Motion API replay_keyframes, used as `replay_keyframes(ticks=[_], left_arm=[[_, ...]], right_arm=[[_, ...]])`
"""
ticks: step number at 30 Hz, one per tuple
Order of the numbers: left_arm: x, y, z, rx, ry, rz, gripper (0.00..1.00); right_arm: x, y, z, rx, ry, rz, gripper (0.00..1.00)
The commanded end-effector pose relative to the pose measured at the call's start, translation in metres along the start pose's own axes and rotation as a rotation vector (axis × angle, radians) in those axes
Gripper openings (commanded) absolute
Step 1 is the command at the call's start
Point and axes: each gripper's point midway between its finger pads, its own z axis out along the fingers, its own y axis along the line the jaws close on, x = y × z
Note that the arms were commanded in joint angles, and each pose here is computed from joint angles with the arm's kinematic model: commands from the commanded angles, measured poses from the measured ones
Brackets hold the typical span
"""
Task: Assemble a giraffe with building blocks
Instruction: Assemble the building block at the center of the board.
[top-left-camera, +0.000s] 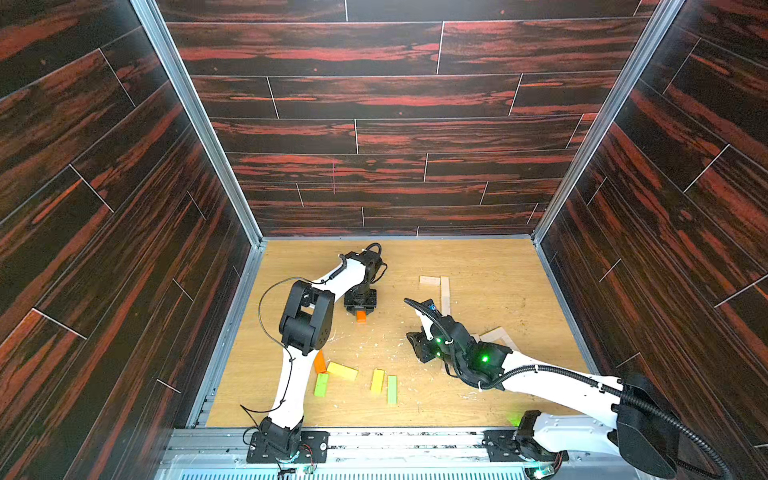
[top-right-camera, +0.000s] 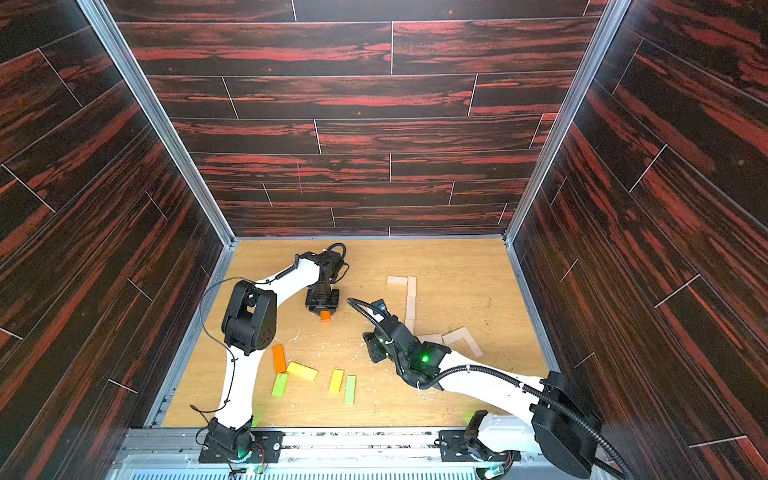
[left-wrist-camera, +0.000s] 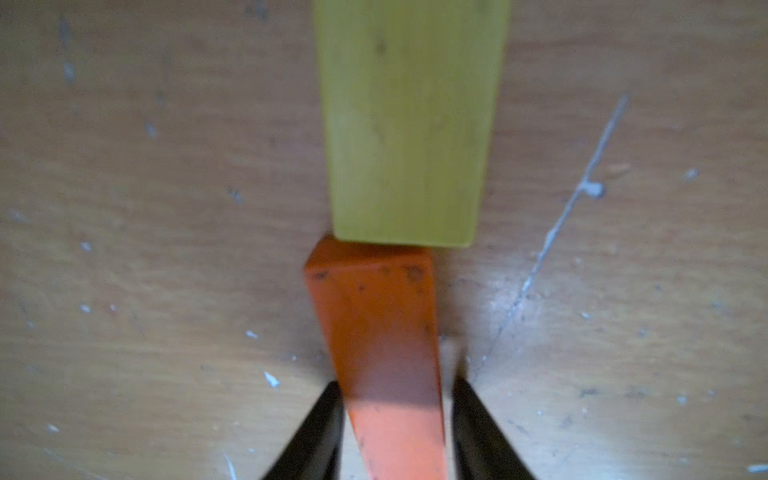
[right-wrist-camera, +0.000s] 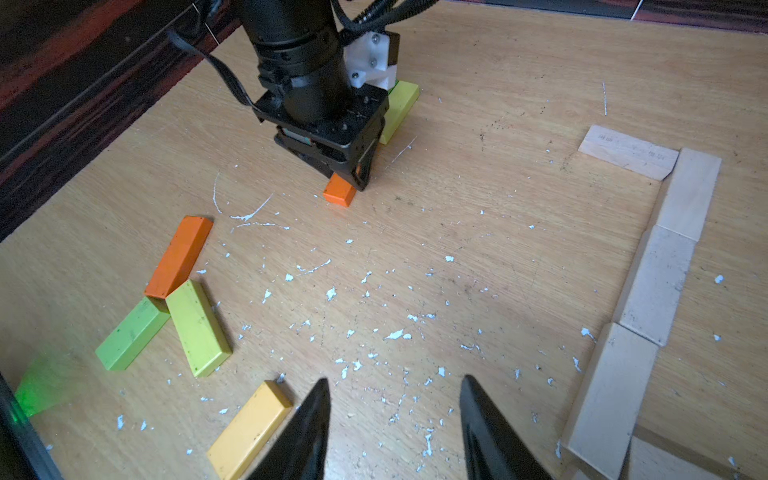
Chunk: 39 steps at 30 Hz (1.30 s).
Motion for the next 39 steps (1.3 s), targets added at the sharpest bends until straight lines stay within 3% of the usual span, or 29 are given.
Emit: replay_keyframes(ticks=[1,10,20,25,31,39], left_arm=[[-0.001,0.004,0.001,-0.018,0.01,0.002,0.49],[-0.004,0.001,0.001,-0.009,0.01,0.009,0.36],[-0.004,0.001,0.003,-0.013,0.013,0.01,0.35],[-0.008,0.004,0.002,-0.026,0.001,-0.002,0.38],[-0.009,0.002,-0.001,-0.014,-0.002,0.0,0.52],[-0.009,-0.001,-0.017,0.016,-0.027,0.024,0.6]], right_arm=[[0.002,-0.003,0.003,0.016,0.013,-0.004,0.51],[0.003,-0.003,0.004,0.015,0.016,-0.001,0.51],[0.004,-0.003,0.005,0.016,0.018,0.001,0.51],[0.004,-0.004,0.006,0.018,0.02,0.0,0.51],[0.005,-0.004,0.006,0.018,0.023,0.0,0.51],[0.005,-0.003,0.008,0.015,0.026,0.0,0.51]])
